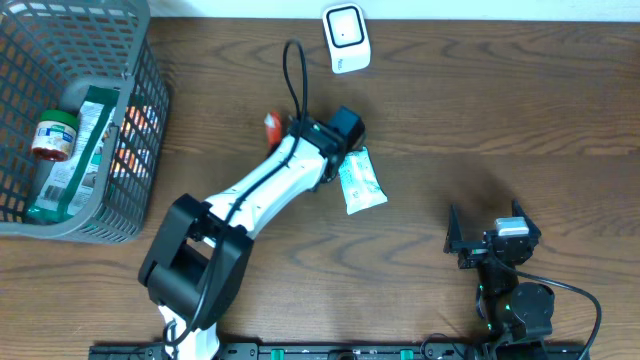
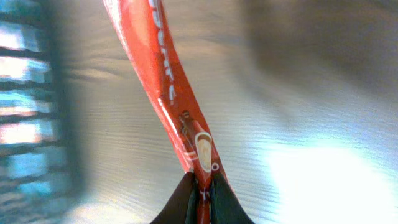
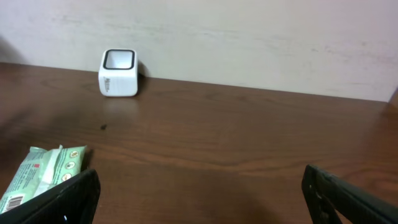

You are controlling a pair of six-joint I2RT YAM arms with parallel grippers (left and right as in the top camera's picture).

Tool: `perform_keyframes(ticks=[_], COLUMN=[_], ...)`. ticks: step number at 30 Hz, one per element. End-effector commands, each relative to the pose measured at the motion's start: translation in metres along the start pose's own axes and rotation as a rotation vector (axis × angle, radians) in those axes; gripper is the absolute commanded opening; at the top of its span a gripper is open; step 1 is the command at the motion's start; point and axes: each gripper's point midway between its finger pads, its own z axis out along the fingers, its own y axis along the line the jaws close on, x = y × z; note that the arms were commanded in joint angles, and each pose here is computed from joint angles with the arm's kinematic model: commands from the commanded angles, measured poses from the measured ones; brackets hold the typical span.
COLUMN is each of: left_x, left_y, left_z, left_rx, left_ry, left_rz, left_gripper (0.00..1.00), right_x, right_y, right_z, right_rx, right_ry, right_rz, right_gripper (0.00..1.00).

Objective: Scan the item barcode

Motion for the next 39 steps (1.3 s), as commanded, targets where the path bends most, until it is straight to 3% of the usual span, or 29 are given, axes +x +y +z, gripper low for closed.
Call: perform_keyframes(ticks=[1,10,20,29,35,37,39], left_x=[-0.022,-0.003,0.001,0.008,0.004,0.003,0.003], left_y=[0.062,0.064,0.048,0.007,-0.004,-0.005,-0.006], left_z=[-0.015,0.036,0.089,0.103,0.105,0.105,0.104], left_rx=[-0.305,-0.414,-0.453,-0.218,-0.165,-0.164,-0.163], left_ry=[-0.107,0.043,0.111,0.133,0.116,0.113,0.112], left_rz=[0.048,0.241,0.306,0.258,0.265,0.275,0.303], left_gripper=[0.07,0.07,0.07,0.1,0.1,0.15,0.26], right_x=[0.0,0.0,0.0,0.0,0.0,0.0,0.0], right_y=[0.0,0.0,0.0,0.0,0.0,0.0,0.0], right_z=[0.0,0.0,0.0,0.0,0.0,0.0,0.0], right_rx=[0.002,0.002,0.002,0.002,0.002,0.002,0.002], right_ry=[0.001,0.0,0.0,0.0,0.001,0.001,0.0], right_rz=[-0.002,-0.002,-0.002,-0.002,-0.002,-0.002,-0.002], right_gripper=[0.99,0.99,0.99,0.99,0.99,0.99,0.99])
